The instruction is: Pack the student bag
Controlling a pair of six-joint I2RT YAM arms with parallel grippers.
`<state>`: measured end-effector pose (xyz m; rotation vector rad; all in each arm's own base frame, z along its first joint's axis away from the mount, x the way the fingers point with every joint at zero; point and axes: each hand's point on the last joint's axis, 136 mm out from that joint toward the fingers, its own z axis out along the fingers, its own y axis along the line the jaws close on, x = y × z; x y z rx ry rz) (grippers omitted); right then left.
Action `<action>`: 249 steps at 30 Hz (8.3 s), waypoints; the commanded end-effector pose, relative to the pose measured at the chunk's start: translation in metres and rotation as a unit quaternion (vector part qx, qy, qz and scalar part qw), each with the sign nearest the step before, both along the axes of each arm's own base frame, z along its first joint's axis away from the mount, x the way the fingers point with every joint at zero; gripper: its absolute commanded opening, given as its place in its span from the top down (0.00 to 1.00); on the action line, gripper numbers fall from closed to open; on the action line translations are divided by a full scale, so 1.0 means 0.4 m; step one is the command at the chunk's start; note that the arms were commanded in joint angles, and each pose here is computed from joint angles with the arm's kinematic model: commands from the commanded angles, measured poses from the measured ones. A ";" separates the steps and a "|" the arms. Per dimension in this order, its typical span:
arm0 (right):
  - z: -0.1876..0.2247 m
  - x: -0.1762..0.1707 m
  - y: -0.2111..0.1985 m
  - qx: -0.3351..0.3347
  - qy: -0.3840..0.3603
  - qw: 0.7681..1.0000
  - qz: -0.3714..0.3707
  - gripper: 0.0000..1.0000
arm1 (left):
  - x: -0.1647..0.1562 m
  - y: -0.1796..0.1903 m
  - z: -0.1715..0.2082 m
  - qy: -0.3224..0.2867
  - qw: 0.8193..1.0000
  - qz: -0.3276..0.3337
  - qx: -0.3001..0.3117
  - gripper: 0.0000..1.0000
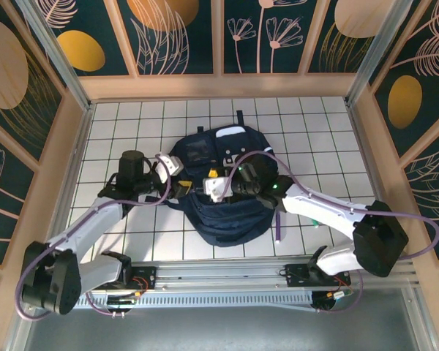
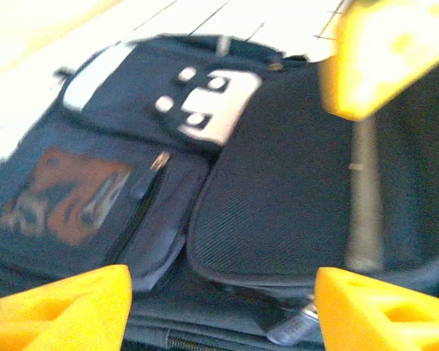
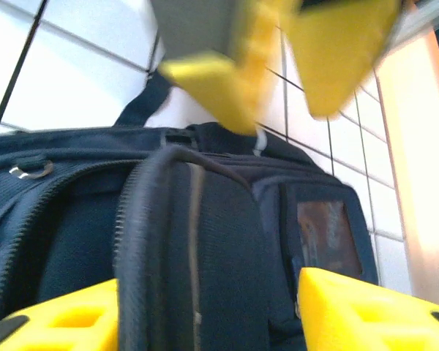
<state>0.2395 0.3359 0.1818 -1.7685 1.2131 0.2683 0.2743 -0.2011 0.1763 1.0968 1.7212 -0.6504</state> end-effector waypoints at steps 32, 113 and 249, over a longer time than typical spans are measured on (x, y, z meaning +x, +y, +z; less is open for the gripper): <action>0.026 0.174 -0.384 0.354 0.341 0.584 -0.646 0.01 | 0.155 -0.153 0.046 -0.133 0.986 0.103 0.019 1.00; -0.038 0.156 -0.215 0.393 0.590 0.206 -0.674 0.25 | 0.101 -0.155 0.149 0.039 0.975 0.135 -0.172 1.00; -0.064 0.454 -0.429 0.309 0.555 0.528 -0.564 0.27 | -0.057 -0.260 0.097 -0.011 0.996 -0.069 0.048 0.34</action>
